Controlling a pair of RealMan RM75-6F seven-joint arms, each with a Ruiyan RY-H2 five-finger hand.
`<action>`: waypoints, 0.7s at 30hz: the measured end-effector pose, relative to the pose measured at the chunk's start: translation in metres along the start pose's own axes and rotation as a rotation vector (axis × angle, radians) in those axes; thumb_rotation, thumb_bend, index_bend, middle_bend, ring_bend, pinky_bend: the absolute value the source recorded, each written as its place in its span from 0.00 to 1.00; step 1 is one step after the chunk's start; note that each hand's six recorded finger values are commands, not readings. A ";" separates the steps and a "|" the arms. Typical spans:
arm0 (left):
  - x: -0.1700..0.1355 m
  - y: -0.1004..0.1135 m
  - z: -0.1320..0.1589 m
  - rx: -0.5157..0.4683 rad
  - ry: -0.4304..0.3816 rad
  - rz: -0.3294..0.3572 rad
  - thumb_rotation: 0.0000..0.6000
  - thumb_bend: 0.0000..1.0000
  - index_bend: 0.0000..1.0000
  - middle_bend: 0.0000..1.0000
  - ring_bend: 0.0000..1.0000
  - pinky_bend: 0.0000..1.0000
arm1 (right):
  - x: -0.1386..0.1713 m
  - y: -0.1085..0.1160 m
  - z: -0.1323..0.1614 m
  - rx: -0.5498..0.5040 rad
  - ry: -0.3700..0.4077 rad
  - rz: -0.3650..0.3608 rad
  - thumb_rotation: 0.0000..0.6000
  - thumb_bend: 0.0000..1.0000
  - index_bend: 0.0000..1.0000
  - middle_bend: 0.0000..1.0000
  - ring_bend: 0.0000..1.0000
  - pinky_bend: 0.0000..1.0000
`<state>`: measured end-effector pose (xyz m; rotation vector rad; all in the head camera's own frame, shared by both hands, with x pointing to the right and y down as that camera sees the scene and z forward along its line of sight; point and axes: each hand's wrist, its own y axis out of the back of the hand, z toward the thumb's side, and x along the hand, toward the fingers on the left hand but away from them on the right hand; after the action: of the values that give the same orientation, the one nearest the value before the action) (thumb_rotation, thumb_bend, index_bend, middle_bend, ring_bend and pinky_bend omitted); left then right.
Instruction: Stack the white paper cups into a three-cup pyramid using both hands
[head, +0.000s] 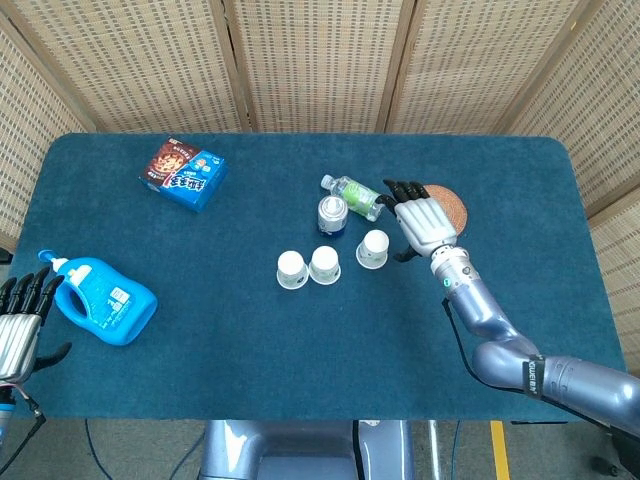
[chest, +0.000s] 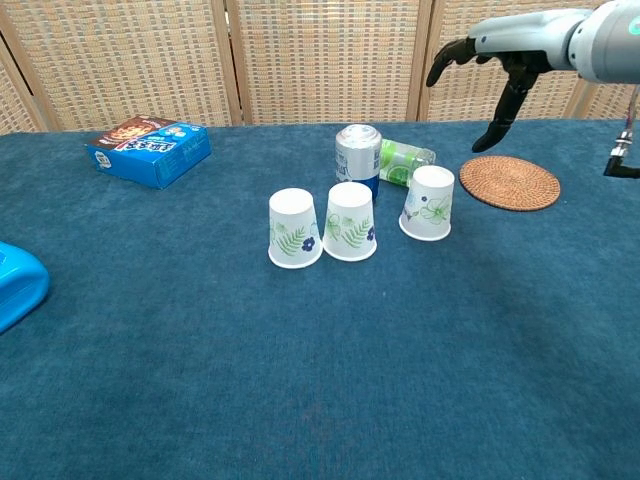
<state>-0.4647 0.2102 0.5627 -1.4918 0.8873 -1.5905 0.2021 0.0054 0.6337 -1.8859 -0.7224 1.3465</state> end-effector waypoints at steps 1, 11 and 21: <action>0.000 0.000 0.000 0.001 0.000 0.000 1.00 0.22 0.07 0.00 0.00 0.00 | -0.003 -0.002 0.001 0.002 -0.001 0.005 1.00 0.18 0.21 0.00 0.00 0.09; 0.000 0.002 -0.002 0.003 0.007 0.008 1.00 0.22 0.07 0.00 0.00 0.00 | -0.018 -0.024 0.005 0.007 -0.009 0.054 1.00 0.18 0.21 0.00 0.00 0.09; -0.002 0.000 0.000 0.001 -0.002 -0.001 1.00 0.22 0.07 0.00 0.00 0.00 | -0.033 -0.045 -0.004 0.015 -0.042 0.089 1.00 0.18 0.25 0.00 0.00 0.09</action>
<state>-0.4643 0.2118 0.5622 -1.4931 0.8839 -1.5898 0.1940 0.0067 0.6891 -1.9027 -0.6541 1.4475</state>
